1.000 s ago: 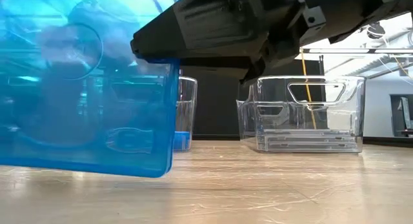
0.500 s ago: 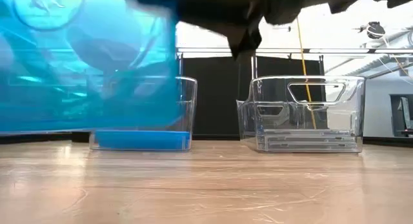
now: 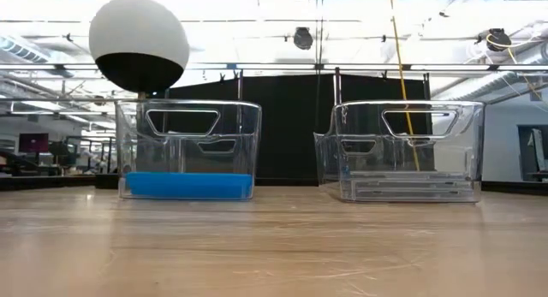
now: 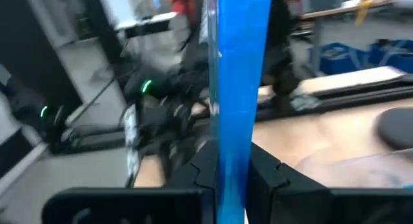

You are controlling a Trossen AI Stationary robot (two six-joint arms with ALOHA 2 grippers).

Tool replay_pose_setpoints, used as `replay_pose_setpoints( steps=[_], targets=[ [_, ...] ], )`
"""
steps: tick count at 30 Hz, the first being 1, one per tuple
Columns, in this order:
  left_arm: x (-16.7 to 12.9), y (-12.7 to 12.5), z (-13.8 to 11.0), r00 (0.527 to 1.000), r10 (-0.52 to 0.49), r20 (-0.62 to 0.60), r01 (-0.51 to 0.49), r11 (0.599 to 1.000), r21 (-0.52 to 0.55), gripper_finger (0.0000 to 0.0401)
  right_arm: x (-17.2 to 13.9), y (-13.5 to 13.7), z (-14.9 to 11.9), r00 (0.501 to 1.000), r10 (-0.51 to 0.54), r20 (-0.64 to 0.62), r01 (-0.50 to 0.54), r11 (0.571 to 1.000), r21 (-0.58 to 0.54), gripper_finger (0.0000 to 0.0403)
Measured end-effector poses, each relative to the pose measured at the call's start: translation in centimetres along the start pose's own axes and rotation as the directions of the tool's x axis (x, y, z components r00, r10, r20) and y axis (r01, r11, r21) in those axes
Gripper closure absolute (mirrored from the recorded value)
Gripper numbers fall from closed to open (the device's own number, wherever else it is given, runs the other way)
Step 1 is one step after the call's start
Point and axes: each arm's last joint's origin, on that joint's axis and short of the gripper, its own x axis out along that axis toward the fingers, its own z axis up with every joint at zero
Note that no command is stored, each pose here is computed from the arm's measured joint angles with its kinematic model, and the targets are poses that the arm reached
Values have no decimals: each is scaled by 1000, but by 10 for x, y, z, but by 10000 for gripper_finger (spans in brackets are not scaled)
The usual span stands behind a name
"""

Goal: Pick & place jewel cases by type
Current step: Put the blue CD case into the left transparent bin

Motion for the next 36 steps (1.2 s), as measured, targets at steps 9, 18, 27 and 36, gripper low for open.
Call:
replay_pose_setpoints(
  steps=[9, 18, 27, 36],
  targets=[
    [5, 3, 0, 1000, -9, -26, 9, 1000, 3, 379, -9, -85, 80, 992, -122, -41, 128, 946, 298, 373],
    [5, 3, -1, 1000, -9, -28, 10, 999, 47, 386, 1, -163, 69, 953, -170, -249, 290, 748, 597, 377],
    [5, 2, -1, 998, -48, -48, 51, 996, 66, 387, 27, -189, 29, 920, -74, -386, 348, 611, 712, 372],
    [5, 2, -2, 998, -48, -52, 51, 997, 61, 387, 48, -204, -11, 877, -46, -478, 434, 503, 747, 370]
  ],
)
